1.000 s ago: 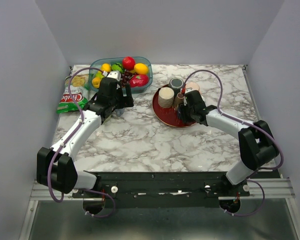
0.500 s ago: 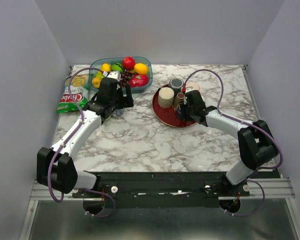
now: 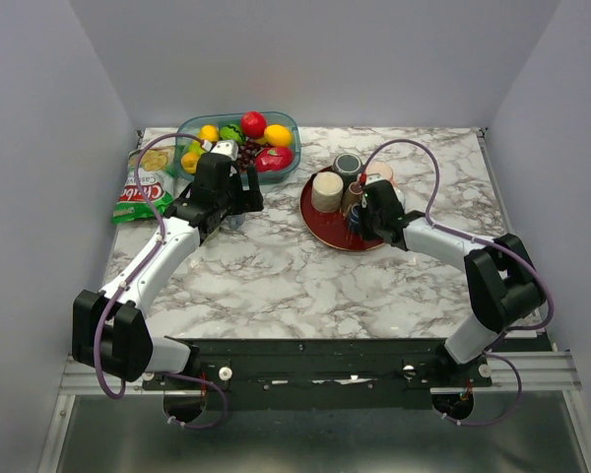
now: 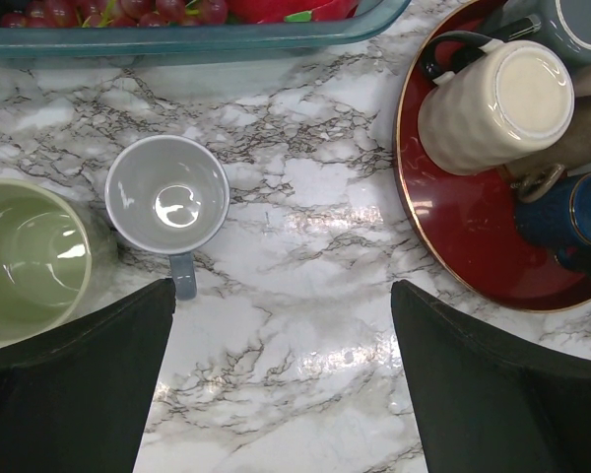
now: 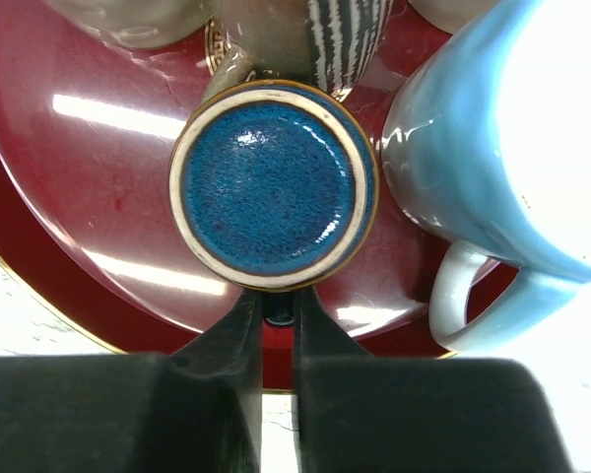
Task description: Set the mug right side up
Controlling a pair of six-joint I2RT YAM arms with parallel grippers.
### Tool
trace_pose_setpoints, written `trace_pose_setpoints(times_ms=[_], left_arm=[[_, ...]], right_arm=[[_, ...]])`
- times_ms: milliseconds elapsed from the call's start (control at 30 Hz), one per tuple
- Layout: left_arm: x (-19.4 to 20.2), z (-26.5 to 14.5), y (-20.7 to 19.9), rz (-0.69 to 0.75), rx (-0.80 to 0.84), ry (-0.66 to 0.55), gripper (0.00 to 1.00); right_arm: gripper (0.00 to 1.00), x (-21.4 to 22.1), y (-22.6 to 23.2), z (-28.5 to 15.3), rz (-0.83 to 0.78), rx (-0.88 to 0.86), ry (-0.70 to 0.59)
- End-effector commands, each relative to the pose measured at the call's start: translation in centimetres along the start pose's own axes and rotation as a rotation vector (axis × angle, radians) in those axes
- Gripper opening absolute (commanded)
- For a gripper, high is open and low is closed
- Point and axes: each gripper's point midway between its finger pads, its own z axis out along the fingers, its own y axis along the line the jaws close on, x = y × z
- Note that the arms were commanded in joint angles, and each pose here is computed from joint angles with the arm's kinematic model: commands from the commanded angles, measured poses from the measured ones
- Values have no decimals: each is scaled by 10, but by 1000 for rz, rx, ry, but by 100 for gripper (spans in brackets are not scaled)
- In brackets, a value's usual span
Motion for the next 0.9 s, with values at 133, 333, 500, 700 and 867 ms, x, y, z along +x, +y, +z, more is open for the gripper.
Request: trace_pose_setpoints(times_ms=[133, 333, 500, 700, 867], left_arm=[[-1, -5, -1, -7, 6, -11, 99], [-4, -7, -6, -15, 29, -18, 99], [-11, -12, -17, -28, 81, -38, 99], [-26, -24, -43, -48, 213, -81, 99], [-47, -56, -102, -8, 547, -107, 99]], right_arm=[[1, -1, 0, 5, 14, 11, -21], [0, -22, -1, -22, 16, -10, -93], [1, -45, 4, -57, 33, -54, -146], [1, -90, 24, -114, 96, -194, -261], [1, -149, 59, -169, 180, -408, -385]])
